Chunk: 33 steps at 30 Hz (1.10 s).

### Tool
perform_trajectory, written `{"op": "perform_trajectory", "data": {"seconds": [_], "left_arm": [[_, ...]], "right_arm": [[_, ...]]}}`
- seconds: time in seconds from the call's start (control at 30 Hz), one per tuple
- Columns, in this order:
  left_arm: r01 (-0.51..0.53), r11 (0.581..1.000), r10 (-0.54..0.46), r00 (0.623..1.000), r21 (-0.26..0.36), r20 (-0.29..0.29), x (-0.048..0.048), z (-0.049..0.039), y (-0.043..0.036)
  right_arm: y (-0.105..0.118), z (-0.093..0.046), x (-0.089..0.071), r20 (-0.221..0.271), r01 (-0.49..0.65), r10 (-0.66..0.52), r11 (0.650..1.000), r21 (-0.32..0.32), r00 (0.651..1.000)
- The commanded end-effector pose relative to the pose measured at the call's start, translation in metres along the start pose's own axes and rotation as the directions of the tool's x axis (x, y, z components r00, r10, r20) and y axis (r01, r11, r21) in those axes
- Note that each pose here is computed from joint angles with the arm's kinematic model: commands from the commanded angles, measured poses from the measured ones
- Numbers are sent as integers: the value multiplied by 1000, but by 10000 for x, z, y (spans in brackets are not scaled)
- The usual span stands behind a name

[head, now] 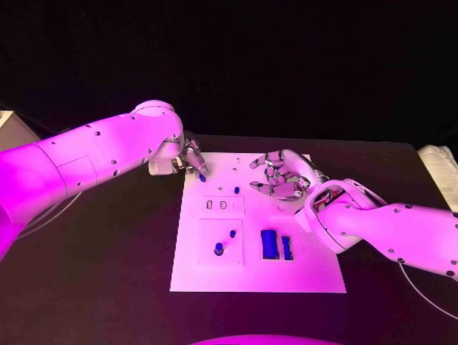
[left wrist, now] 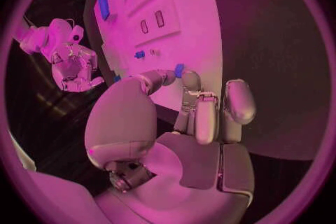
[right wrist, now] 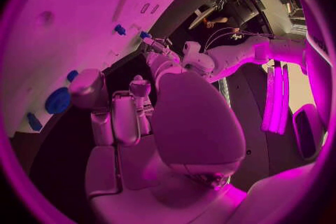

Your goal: Assemble the parts on the task board

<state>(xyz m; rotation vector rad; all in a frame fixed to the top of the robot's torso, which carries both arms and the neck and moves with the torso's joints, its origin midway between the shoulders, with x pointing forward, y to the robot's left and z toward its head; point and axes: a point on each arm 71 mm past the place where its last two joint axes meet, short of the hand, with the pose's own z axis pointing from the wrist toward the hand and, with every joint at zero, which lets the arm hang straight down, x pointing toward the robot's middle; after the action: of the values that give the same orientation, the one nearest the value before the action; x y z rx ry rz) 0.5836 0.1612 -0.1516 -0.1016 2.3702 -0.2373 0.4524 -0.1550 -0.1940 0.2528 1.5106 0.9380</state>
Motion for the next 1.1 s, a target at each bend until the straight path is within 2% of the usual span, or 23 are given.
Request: {"op": "perform_trajectory", "data": {"seconds": [0.03,1.1], "left_arm": [[-8,1000,8,1000,7,-14,4,-5,-18],[8,1000,-8,1000,3,-20,2,13,8]], "right_arm": [[10,-2,8,-5,1,-1,1000,-10,1000],[6,-7,2,-4,1,-1,1000,-9,1000]]}}
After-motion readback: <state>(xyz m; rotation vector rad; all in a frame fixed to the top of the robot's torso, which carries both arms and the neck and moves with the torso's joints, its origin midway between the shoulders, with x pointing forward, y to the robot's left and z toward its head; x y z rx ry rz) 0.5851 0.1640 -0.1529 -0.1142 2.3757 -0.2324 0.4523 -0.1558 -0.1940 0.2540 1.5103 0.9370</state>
